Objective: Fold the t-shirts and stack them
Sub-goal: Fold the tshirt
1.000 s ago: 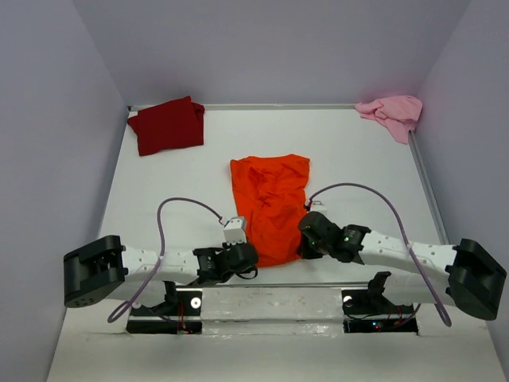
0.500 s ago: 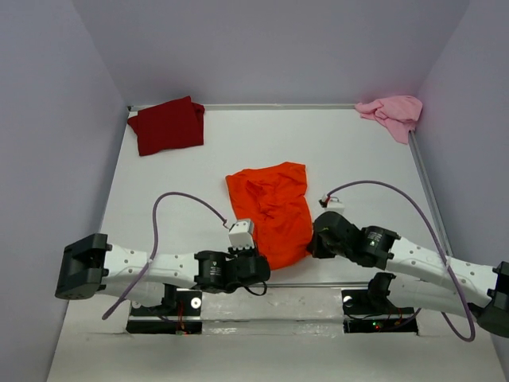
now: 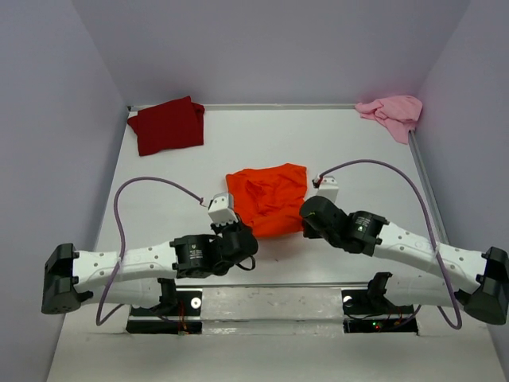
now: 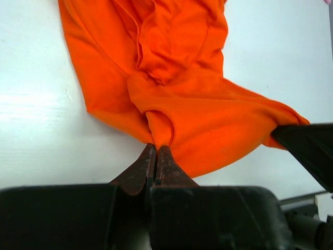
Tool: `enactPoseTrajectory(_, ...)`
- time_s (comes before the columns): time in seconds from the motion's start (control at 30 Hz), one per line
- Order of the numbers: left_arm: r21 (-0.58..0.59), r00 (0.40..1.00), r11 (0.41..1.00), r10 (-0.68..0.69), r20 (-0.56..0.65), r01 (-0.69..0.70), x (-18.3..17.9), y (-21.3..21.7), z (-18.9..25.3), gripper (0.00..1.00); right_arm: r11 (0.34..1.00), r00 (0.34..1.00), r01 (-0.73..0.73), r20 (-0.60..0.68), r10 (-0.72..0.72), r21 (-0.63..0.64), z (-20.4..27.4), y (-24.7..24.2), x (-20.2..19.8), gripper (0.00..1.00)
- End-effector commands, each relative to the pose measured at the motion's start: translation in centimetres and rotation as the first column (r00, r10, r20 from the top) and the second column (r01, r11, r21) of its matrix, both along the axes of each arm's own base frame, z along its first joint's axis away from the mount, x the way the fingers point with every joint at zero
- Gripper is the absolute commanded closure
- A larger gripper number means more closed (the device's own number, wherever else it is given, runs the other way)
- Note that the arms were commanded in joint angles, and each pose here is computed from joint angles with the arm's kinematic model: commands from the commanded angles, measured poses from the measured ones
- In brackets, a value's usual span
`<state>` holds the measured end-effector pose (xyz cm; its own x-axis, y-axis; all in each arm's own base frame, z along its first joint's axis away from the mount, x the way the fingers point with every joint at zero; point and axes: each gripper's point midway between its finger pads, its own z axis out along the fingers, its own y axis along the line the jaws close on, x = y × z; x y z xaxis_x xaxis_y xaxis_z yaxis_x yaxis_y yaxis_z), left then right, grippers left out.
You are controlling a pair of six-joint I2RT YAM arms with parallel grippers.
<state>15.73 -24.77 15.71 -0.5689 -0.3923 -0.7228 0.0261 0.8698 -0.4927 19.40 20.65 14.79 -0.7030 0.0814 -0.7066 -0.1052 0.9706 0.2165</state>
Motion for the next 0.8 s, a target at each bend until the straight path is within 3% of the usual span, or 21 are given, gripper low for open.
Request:
enactPoseTrajectory(0.0,0.051,0.987,0.994,0.094,0.132,-0.101,3.6,2.3,2.5,1.00,0.993,0.981,0.108,0.167,-0.098,-0.057,3.0,-0.8,3.3,1.00)
enactPoseTrajectory(0.3,0.131,0.964,0.975,0.147,0.224,-0.179,8.5,3.5,3.2,1.00,0.949,0.929,0.201,0.355,-0.106,-0.241,3.4,0.9,8.6,1.00)
enactPoseTrajectory(0.77,0.207,0.928,0.943,0.187,0.323,-0.262,15.3,3.7,2.9,1.00,0.946,0.890,0.195,0.453,-0.058,-0.261,4.7,3.7,18.2,1.00)
